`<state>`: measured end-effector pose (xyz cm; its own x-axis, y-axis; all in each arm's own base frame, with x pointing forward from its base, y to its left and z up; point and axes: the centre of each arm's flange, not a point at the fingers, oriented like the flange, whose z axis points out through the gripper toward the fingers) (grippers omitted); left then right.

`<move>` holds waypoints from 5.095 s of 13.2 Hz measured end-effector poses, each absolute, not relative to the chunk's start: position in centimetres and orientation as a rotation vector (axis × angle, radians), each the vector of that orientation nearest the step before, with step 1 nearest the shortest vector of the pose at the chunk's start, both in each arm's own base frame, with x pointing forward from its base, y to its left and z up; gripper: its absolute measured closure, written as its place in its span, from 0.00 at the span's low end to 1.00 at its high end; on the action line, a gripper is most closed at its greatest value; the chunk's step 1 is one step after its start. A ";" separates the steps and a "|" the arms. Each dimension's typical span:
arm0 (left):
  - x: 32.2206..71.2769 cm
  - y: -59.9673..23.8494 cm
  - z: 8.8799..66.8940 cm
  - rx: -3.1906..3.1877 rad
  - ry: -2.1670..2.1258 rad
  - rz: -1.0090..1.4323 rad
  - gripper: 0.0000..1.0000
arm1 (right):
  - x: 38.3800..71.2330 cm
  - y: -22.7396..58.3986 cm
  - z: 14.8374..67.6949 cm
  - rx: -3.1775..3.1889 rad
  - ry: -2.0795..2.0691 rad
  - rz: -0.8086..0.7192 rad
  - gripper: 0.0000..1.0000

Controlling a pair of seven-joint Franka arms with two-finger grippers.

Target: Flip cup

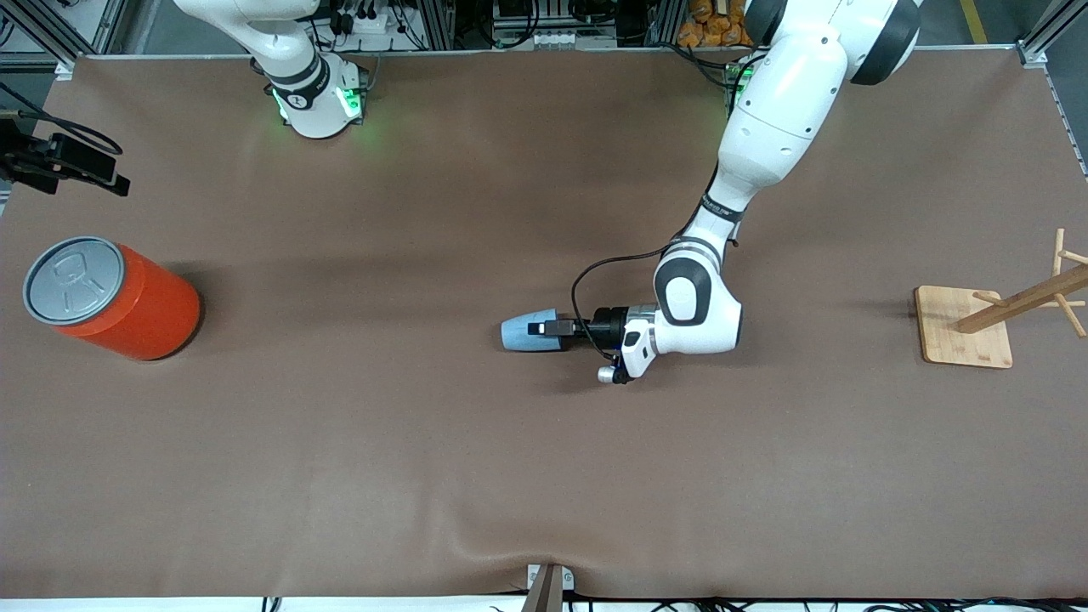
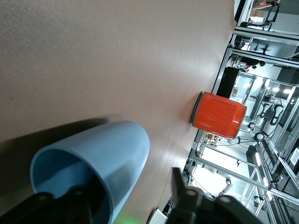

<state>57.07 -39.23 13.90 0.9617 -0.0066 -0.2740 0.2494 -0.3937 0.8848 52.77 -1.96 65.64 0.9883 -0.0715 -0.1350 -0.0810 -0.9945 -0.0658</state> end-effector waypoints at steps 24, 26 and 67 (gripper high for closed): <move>61.4 -27.9 30.5 2.787 -0.291 -0.098 0.95 | 49.8 -3.5 67.2 -3.108 0.161 0.241 0.00; 60.2 -24.3 28.6 2.936 -0.378 -0.022 0.95 | 49.8 -3.6 67.1 -3.107 0.164 0.246 0.00; 64.4 -11.8 51.9 3.107 -0.021 0.106 0.00 | 51.9 -5.3 67.0 -3.114 0.213 0.062 0.00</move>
